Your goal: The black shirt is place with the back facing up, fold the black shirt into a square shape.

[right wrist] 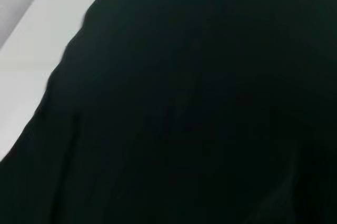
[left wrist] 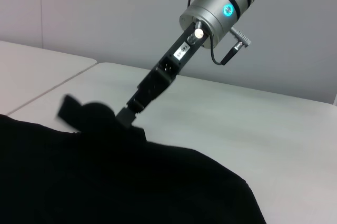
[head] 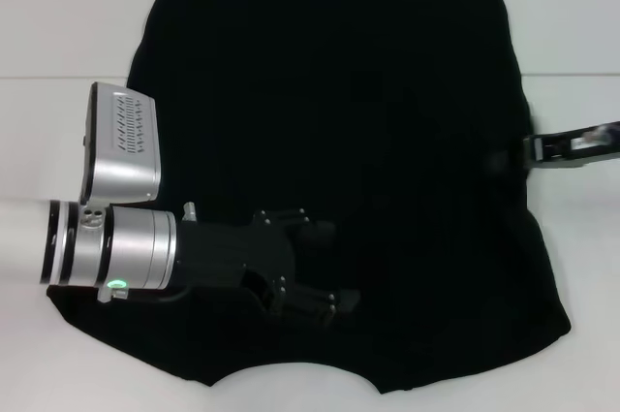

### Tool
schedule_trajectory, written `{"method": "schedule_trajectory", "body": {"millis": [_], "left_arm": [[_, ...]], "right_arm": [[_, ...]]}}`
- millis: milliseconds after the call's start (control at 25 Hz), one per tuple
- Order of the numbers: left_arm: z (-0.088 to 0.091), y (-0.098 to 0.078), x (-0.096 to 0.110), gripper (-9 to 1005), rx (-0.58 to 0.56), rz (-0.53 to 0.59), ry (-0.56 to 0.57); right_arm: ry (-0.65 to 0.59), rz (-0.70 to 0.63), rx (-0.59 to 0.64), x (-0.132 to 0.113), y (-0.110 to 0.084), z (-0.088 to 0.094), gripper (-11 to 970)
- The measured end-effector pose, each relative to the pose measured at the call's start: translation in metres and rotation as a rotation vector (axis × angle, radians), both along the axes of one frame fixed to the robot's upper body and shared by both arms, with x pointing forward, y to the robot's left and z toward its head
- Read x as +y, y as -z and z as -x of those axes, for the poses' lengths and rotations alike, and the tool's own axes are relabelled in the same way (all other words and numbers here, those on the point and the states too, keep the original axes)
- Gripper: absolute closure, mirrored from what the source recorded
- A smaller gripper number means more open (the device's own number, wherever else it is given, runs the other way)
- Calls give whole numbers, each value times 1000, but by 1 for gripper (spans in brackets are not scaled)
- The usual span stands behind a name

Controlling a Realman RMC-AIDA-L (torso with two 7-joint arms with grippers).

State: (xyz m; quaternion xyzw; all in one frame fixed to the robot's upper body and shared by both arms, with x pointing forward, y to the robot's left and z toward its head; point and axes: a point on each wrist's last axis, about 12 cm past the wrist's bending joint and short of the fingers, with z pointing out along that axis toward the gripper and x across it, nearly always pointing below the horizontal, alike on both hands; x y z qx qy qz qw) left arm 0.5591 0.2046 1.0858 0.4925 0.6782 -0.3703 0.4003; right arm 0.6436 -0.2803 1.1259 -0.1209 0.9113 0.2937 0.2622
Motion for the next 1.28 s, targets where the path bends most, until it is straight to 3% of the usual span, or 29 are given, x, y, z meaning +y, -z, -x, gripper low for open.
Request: {"method": "schedule_trajectory", "body": {"millis": [360, 800, 1040, 1120, 1280], "left_arm": [[0, 0, 2, 33, 0, 4, -12], [-4, 1, 7, 33, 14, -1, -61], [-9, -4, 34, 32, 62, 57, -212], [-9, -7, 51, 32, 94, 81, -286], [-1, -16, 85, 32, 174, 113, -403]], "right_arm": [[-24, -5, 20, 19, 0, -2, 959], [-123, -112, 36, 36, -10, 5, 853], [-116, -177, -13, 28, -8, 9, 607], [-130, -203, -61, 29, -5, 12, 357], [-181, -256, -181, 37, 2, 19, 304]]}}
